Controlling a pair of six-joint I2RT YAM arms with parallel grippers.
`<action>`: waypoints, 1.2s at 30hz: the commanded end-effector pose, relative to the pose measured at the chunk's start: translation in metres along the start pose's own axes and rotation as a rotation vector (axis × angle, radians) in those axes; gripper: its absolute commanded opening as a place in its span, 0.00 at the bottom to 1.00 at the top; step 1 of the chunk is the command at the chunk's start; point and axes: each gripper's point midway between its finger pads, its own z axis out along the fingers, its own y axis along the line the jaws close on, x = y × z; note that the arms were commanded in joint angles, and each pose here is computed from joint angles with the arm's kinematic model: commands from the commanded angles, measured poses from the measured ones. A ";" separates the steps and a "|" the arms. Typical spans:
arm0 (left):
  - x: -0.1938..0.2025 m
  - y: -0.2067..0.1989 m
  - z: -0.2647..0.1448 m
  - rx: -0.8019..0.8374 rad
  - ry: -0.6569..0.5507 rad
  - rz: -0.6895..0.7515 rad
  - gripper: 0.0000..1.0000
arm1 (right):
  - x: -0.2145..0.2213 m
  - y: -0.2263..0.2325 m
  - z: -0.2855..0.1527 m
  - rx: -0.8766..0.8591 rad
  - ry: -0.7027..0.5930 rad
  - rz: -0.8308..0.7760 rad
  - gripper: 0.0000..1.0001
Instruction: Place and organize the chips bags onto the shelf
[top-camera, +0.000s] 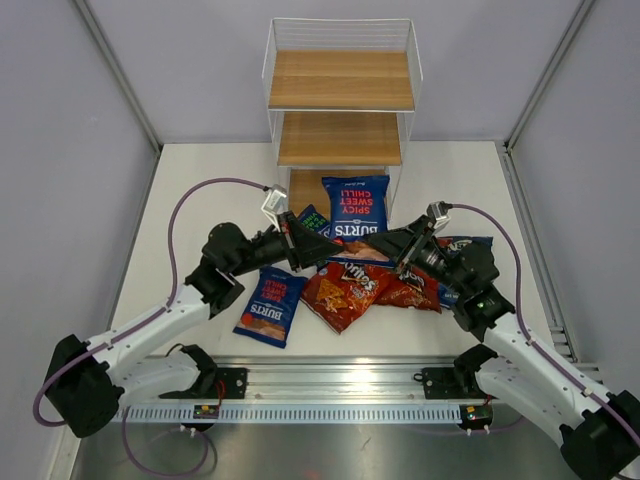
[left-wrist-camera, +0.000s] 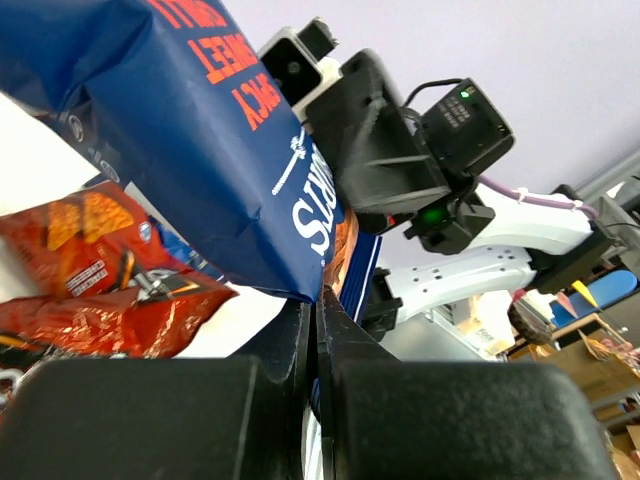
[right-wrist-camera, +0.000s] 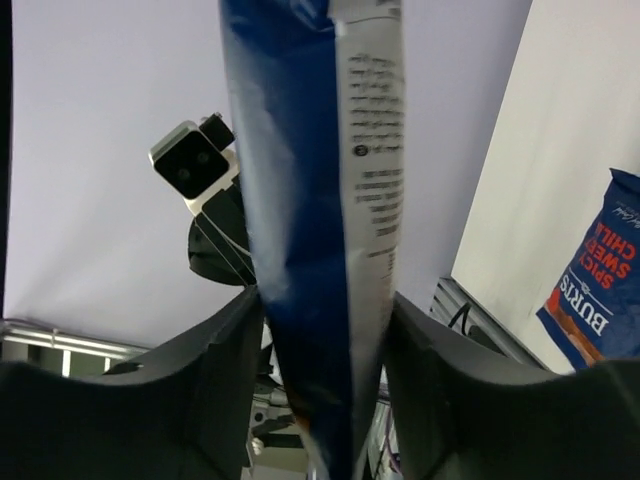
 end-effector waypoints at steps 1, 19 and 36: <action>-0.018 -0.025 0.007 0.102 -0.072 0.047 0.00 | -0.008 0.021 -0.002 -0.076 -0.057 -0.044 0.54; -0.032 0.015 -0.009 -0.216 -0.112 0.076 0.99 | -0.019 0.043 -0.007 -0.059 -0.116 -0.110 0.11; -0.098 0.014 -0.209 -0.999 -0.346 0.257 0.99 | -0.047 0.107 0.048 -0.072 -0.084 -0.211 0.14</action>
